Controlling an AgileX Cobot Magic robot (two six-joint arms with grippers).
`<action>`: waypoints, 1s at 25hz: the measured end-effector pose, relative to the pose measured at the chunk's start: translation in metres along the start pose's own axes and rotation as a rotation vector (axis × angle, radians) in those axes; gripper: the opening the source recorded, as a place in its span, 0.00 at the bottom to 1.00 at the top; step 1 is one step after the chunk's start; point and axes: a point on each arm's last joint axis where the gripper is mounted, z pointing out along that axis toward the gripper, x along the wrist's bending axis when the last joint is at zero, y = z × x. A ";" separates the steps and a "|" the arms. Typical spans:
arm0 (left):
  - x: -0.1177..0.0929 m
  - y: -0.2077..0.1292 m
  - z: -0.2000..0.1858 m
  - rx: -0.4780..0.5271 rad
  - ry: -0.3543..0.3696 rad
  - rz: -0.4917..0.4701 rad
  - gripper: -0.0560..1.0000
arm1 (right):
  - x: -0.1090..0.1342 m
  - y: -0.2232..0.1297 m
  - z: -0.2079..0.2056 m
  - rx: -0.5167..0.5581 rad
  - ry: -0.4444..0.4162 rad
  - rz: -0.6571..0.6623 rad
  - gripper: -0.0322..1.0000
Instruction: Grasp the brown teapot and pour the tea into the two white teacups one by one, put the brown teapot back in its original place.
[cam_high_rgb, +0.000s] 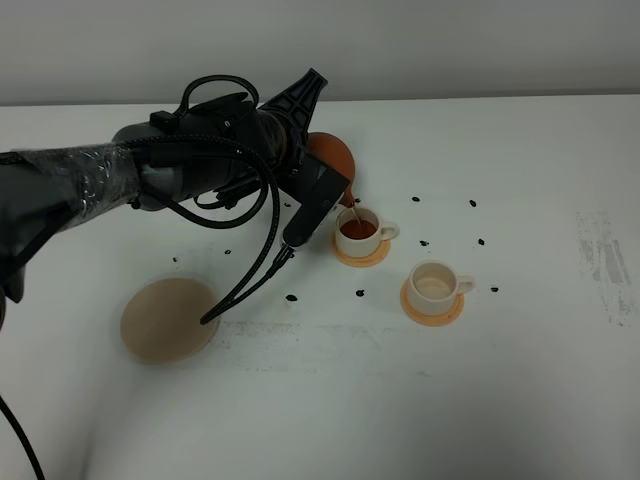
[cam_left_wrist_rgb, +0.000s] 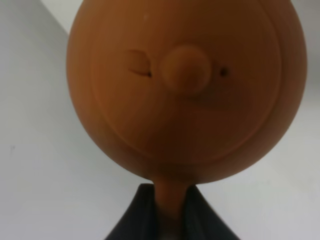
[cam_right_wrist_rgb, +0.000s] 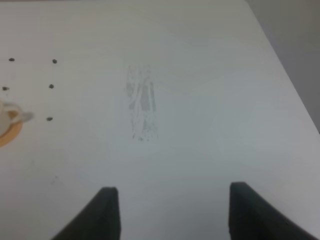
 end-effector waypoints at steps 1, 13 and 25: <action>-0.001 0.001 0.002 -0.003 -0.003 0.003 0.13 | 0.000 0.000 0.000 0.000 0.000 0.000 0.48; 0.001 0.005 0.001 0.000 0.013 0.057 0.13 | 0.000 0.000 0.000 0.000 0.000 0.000 0.48; 0.002 0.005 0.001 0.008 0.019 0.091 0.13 | 0.000 0.000 0.000 0.000 0.000 0.000 0.48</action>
